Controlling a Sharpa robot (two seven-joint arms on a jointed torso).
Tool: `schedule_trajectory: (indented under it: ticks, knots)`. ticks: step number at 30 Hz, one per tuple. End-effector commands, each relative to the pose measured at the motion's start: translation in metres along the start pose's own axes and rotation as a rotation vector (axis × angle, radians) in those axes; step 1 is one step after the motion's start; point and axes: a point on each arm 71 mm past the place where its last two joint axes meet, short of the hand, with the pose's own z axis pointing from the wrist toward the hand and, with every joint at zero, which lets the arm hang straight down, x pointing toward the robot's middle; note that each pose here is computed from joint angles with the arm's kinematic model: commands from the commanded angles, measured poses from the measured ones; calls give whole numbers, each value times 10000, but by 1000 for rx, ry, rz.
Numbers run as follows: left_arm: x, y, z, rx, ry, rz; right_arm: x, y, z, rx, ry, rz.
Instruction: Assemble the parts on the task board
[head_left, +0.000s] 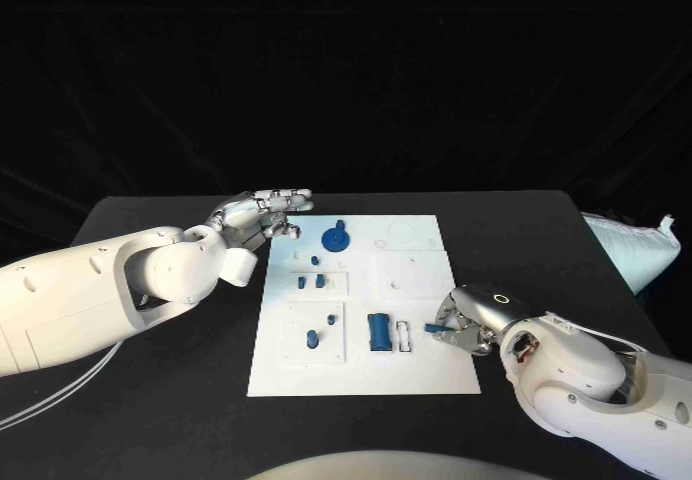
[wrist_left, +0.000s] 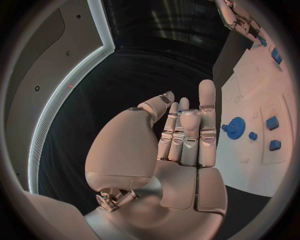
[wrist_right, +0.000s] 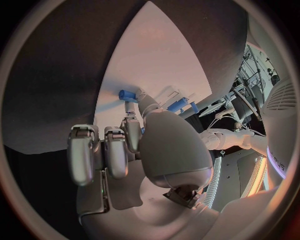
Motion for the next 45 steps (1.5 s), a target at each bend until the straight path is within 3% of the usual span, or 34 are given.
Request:
schedule_trajectory:
  ticks: [1,16,26,36,45]
  knots:
    - [28,-1,1,2,22,-5,179,-85,-35,62,97,17]
    - [35,5,1,1,24,-6,-85,24,-144,110,-6,373]
    - [48,9,2,0,28,-7,-70,109,-130,131,46,475]
    - [63,13,4,-1,31,-8,16,186,-45,123,111,462]
    - [69,14,5,-1,33,-8,50,234,15,110,120,431]
